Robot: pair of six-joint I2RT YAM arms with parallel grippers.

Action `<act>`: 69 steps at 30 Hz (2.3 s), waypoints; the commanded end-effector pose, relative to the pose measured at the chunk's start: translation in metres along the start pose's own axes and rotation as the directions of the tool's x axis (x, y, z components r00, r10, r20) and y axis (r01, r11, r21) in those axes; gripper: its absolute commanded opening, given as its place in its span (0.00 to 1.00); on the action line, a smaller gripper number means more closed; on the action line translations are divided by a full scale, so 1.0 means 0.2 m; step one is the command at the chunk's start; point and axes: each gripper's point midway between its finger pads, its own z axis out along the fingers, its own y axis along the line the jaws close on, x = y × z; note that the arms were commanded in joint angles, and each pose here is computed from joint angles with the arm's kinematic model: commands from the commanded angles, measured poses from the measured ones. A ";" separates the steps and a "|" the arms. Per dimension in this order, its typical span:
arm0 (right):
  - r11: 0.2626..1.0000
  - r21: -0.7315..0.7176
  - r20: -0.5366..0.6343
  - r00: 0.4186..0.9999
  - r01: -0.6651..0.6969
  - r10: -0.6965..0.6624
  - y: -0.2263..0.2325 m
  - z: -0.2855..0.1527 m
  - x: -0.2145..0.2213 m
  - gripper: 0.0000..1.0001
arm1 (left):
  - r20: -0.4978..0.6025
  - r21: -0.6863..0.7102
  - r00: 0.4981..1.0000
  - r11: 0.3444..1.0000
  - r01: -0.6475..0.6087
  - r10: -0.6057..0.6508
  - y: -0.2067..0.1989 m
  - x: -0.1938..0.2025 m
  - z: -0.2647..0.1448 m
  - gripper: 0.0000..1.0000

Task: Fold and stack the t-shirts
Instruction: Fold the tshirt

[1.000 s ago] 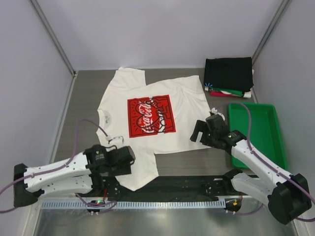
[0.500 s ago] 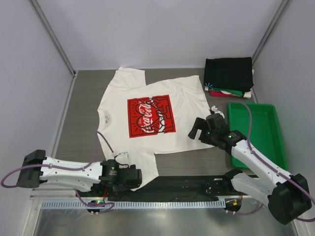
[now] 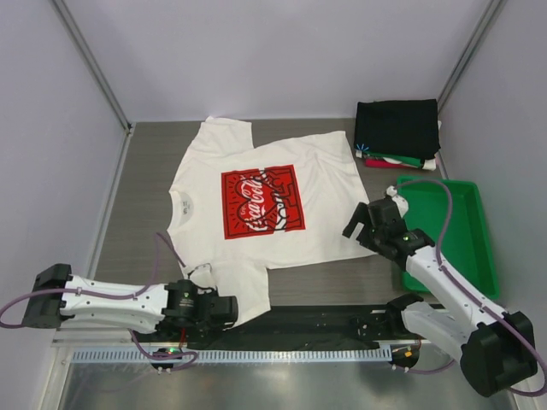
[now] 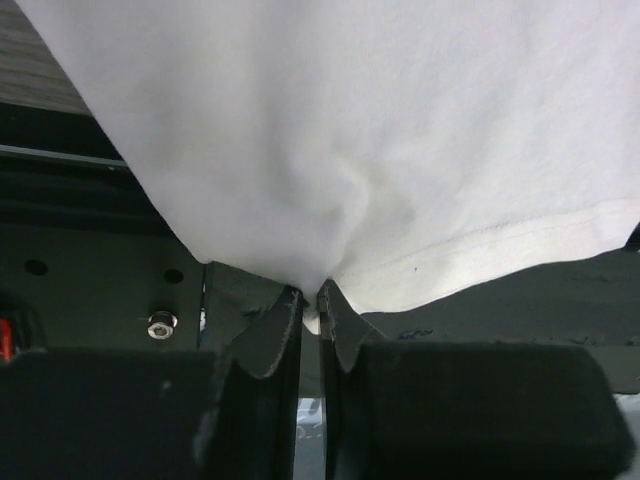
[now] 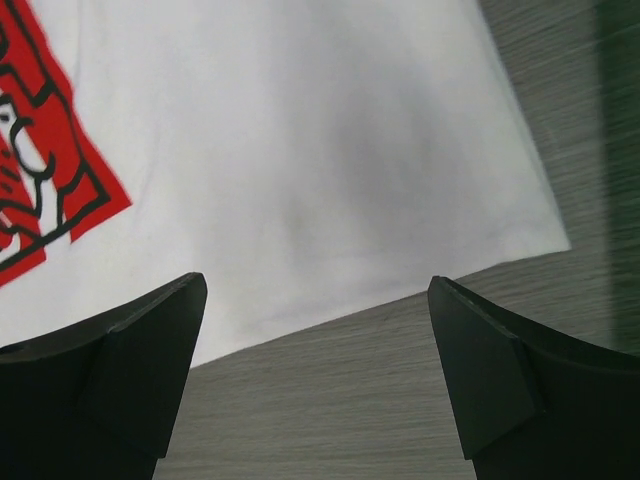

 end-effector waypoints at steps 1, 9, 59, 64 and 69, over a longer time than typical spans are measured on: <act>0.983 0.142 0.047 0.992 -0.120 0.115 -0.22 0.04 -0.04 0.98 | 0.142 0.023 0.989 0.999 0.042 -0.045 -0.02 -0.15 -0.05 0.08; 0.945 0.271 0.037 0.983 -0.181 0.177 -0.38 0.10 -0.02 0.87 | 0.198 0.078 0.975 0.994 0.081 -0.096 0.06 -0.27 -0.13 0.05; 0.999 0.014 0.105 0.994 -0.039 0.038 0.10 -0.03 -0.62 0.01 | 0.392 -0.072 0.907 0.988 -0.136 0.154 -0.24 -1.19 -0.56 0.00; 1.000 0.011 0.118 0.993 -0.014 0.012 0.19 0.03 -0.77 0.01 | 0.386 -0.076 0.917 0.994 -0.082 0.105 -0.24 -1.43 -0.54 0.00; 1.000 0.028 0.105 0.995 -0.002 -0.001 0.24 0.15 -0.86 0.01 | 0.399 -0.097 0.913 0.994 -0.047 0.082 -0.20 -1.63 -0.52 0.00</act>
